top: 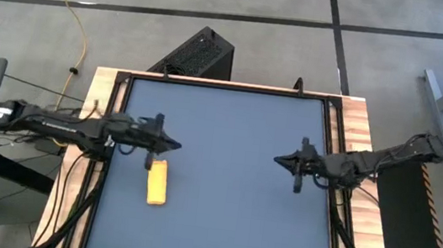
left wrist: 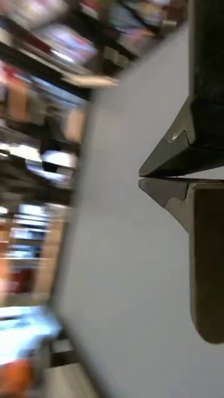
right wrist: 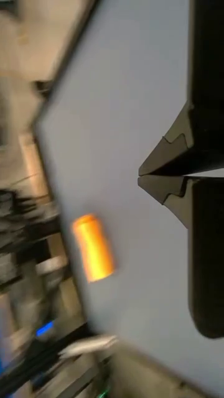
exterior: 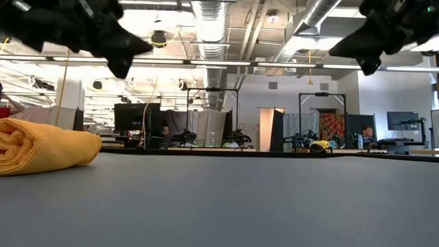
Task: Roll towel
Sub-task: Return to Home Position
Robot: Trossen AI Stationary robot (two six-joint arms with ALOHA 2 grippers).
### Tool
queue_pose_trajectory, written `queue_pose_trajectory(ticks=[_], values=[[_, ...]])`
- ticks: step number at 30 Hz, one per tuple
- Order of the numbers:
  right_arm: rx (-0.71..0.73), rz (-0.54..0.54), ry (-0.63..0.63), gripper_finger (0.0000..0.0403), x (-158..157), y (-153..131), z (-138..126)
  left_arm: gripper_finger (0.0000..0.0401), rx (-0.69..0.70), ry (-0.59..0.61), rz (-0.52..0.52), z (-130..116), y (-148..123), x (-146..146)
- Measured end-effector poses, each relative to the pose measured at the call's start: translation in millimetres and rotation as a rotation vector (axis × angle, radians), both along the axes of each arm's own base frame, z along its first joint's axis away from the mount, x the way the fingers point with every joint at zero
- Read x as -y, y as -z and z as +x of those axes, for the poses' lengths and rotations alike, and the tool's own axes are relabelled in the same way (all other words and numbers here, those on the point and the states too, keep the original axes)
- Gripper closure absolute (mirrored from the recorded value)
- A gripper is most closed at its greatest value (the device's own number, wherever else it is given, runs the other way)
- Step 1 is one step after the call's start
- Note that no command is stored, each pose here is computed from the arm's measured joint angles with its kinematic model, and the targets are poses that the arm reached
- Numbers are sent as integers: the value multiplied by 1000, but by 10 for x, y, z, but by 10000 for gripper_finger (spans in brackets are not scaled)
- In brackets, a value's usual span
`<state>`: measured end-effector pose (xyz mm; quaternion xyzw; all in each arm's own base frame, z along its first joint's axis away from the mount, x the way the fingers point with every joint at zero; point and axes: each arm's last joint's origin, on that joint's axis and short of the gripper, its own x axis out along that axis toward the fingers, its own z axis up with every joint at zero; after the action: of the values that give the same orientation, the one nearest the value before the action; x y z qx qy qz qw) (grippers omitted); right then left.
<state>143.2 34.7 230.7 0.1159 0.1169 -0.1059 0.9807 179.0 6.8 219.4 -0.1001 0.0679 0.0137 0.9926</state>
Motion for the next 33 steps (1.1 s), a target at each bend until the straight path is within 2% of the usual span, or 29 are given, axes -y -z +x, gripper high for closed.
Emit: queue_pose_trajectory(ticks=[3,8,13,17,20,27,30,33], values=[[158,10,-36,378,107,148,-102,401,174,-3,-14,-215,26,-59],[217,46,-6,378,288,342,-289,401,253,-13,-71,-438,92,-146],[156,68,13,378,385,436,-473,401,218,0,-68,-572,114,-166],[83,92,54,378,422,532,-581,401,189,-98,-68,-668,185,-180],[35,82,63,378,433,567,-581,401,206,-129,-83,-704,343,-180],[33,1,64,378,445,555,-579,401,193,-150,-117,-750,467,-173],[37,-19,106,378,458,578,-570,401,198,-151,-91,-751,462,-173],[86,-30,94,378,452,603,-531,401,149,-171,-51,-744,506,-181]])
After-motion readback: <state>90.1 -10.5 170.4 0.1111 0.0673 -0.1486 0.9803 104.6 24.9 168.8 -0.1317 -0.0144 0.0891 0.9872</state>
